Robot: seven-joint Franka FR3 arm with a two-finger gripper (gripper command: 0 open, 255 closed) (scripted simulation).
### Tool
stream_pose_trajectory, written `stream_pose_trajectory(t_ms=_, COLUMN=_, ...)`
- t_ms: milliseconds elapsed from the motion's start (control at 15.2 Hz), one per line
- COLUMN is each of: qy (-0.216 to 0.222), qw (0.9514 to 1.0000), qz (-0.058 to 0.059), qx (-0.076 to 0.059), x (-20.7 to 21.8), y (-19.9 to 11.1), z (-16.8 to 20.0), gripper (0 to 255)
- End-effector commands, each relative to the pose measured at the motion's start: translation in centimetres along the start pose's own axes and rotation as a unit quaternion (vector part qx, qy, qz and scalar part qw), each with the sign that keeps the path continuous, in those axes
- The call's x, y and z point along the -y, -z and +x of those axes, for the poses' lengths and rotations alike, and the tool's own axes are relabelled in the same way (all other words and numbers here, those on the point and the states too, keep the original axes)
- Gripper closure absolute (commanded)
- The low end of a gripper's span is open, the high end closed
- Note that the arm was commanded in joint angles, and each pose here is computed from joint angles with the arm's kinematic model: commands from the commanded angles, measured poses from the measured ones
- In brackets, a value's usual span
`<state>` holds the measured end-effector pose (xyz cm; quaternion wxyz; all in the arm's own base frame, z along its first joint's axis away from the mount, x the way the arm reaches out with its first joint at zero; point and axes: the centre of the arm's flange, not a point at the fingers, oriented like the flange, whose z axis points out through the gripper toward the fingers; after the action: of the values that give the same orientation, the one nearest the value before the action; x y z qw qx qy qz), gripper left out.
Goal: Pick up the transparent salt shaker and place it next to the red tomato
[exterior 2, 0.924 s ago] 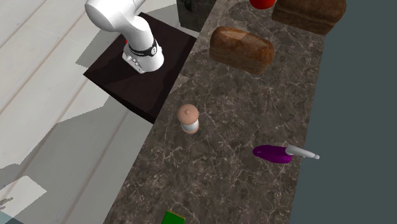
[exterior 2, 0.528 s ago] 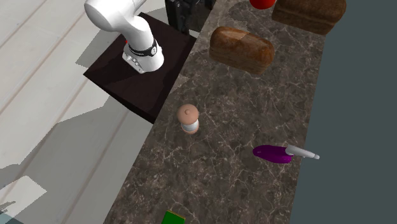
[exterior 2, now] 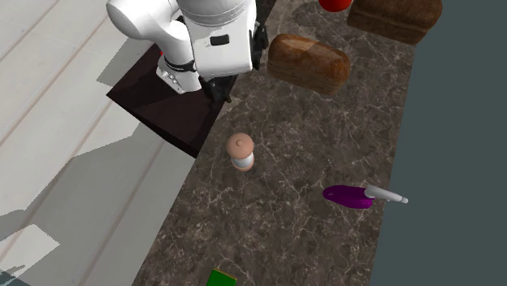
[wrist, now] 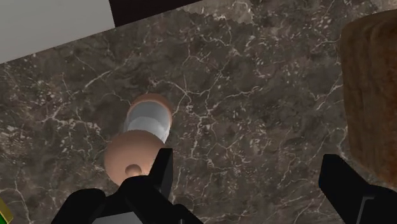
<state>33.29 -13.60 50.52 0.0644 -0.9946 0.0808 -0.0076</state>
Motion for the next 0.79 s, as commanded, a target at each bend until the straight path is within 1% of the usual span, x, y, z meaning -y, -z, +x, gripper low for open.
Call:
stream_pose_trajectory(t_ms=0, qy=-0.002, qw=1.0, qz=0.003, qx=-0.003, x=-1.9, y=-1.4, z=0.6, gripper=0)
stream_pose_trajectory(t_ms=528, qy=-0.015, qw=0.9997, qz=0.017, qx=-0.013, x=-10.5, y=-6.6, z=3.7, gripper=0)
stream_pose_trajectory(t_ms=726, qy=-0.015, qw=0.9997, qz=0.017, qx=-0.013, x=-10.5, y=-8.2, z=3.8, gripper=0)
